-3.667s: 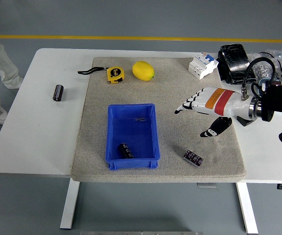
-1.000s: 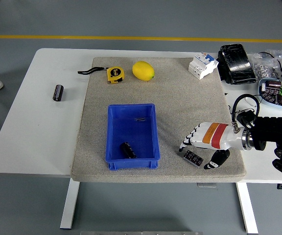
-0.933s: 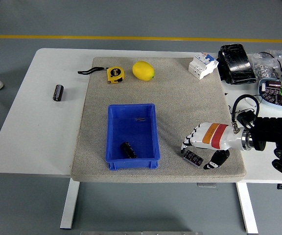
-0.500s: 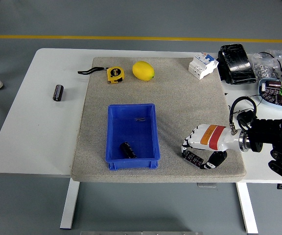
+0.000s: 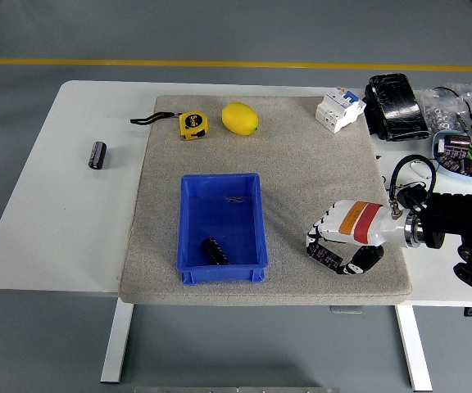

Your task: Pick up the battery,place it into the box

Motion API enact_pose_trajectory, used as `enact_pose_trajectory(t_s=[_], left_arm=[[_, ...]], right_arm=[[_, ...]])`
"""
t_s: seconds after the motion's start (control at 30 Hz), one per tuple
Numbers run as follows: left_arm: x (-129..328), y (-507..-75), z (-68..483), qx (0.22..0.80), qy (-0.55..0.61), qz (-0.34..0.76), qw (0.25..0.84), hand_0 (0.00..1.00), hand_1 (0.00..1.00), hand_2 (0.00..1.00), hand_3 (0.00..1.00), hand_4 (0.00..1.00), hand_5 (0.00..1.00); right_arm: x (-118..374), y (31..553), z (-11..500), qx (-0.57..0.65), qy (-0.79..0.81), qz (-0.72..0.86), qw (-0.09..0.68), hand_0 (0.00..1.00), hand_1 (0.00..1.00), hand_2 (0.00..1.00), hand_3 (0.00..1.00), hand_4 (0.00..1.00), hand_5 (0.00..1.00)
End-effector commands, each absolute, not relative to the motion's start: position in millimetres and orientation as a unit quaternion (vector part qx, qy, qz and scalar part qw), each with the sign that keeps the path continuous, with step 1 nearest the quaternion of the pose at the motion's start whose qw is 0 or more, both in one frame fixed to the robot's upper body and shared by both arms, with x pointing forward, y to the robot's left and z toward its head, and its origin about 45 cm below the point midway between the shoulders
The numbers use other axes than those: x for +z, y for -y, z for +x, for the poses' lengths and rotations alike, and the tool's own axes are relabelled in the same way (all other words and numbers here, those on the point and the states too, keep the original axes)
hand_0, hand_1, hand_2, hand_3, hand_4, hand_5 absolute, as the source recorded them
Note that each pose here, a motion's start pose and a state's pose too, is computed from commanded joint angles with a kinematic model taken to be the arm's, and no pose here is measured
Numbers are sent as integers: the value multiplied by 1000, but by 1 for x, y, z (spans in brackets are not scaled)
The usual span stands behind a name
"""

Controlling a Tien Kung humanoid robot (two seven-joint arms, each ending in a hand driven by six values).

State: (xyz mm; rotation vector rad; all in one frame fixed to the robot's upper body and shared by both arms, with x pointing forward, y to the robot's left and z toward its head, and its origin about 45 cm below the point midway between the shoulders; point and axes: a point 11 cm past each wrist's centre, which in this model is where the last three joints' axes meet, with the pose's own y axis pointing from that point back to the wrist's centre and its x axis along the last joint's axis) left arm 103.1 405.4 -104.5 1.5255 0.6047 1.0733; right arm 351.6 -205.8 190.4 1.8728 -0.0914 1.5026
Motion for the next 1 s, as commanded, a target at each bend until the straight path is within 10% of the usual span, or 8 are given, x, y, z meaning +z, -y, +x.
enact_pose_trajectory(t_s=[1.0], left_arm=[[-102, -413, 104, 455, -258, 652, 550, 749, 706, 712, 569, 610, 532]], right_arm=[[271, 84, 370, 676, 27, 698, 234, 553, 534, 610, 517, 678, 64]])
